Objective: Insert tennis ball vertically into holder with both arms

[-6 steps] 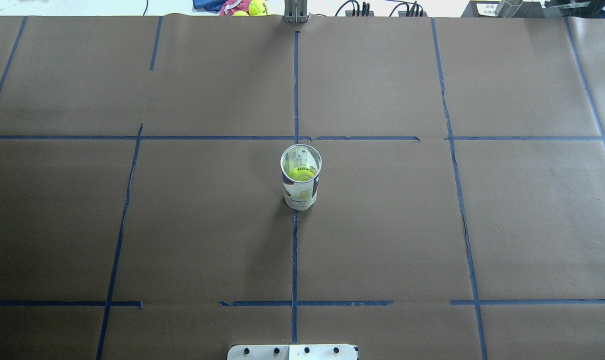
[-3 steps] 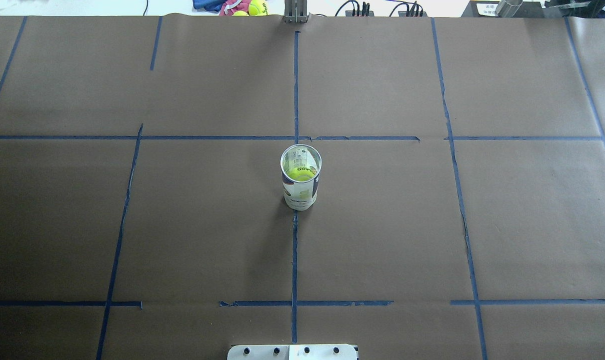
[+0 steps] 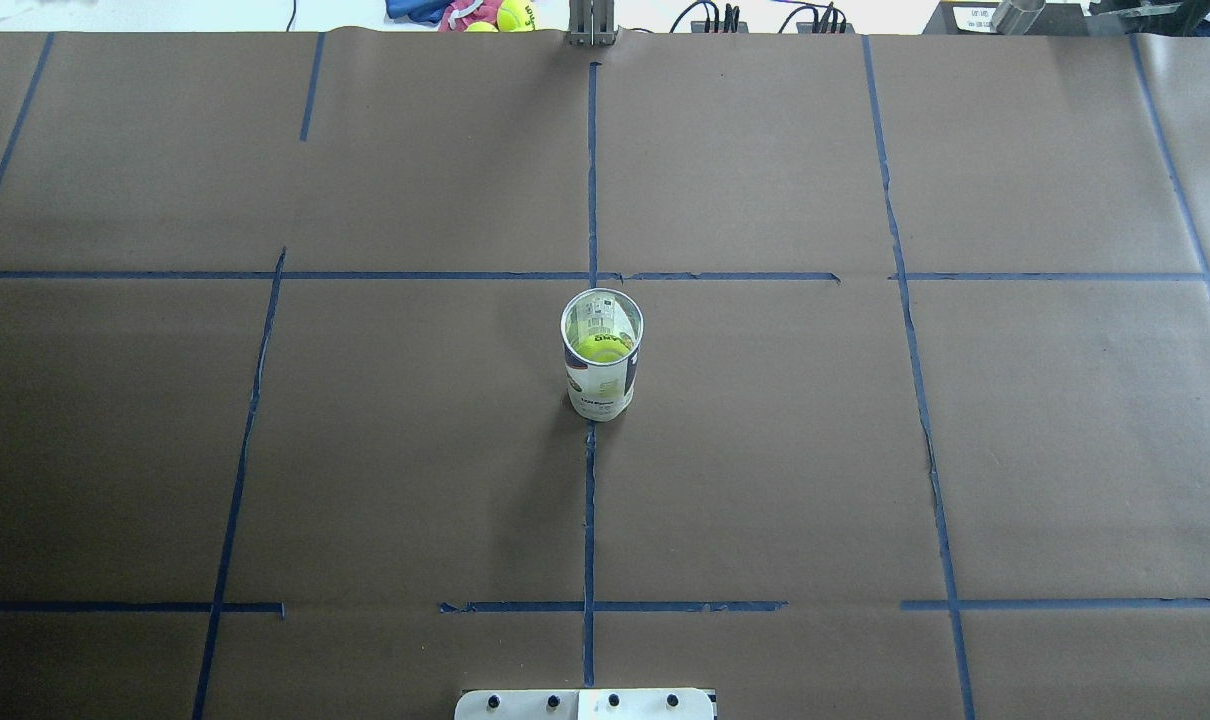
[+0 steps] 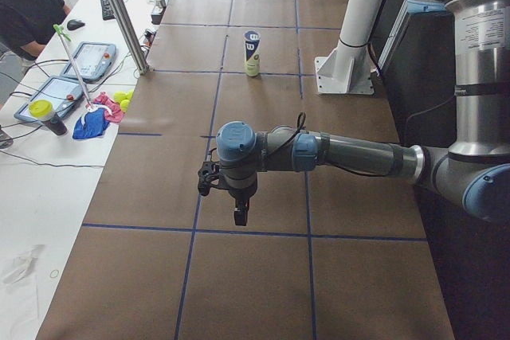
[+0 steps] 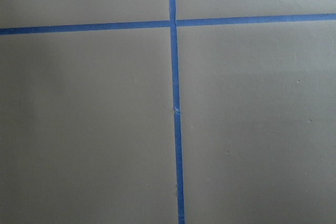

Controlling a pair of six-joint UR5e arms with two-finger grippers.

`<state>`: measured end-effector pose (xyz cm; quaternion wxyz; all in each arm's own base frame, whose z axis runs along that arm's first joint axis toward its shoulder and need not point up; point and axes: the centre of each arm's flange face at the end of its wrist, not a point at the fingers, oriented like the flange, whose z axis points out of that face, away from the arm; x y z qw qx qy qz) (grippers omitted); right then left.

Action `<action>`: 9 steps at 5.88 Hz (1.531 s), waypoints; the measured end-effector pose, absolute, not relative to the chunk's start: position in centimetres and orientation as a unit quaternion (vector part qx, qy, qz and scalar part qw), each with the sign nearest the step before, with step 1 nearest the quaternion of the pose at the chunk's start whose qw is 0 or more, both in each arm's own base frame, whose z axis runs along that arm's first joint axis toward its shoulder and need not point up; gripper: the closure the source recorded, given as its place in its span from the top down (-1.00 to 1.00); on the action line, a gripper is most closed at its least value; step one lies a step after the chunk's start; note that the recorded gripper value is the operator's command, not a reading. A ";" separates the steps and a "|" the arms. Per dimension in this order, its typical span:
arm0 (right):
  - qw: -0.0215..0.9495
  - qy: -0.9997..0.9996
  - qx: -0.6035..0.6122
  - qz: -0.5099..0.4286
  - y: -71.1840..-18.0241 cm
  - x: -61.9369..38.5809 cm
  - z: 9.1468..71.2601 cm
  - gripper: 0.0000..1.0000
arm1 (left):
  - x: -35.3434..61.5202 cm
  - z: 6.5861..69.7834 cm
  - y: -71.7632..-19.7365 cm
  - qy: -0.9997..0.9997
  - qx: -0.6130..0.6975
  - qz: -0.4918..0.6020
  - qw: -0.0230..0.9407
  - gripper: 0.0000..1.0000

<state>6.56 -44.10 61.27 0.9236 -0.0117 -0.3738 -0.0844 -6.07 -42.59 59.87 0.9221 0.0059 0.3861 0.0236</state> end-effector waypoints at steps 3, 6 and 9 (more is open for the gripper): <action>0.924 -0.372 -0.007 -0.087 -41.5 6.6 60.4 1.00 | -6.0 59.8 -43.6 0.385 0.008 0.024 0.922 1.00; 0.924 -0.373 -0.014 -0.081 -41.1 6.5 60.9 1.00 | -6.1 58.8 -43.1 0.385 0.015 0.028 0.922 1.00; 0.924 -0.373 -0.011 -0.083 -41.2 6.5 60.8 1.00 | -6.1 60.1 -43.1 0.382 0.003 0.025 0.924 1.00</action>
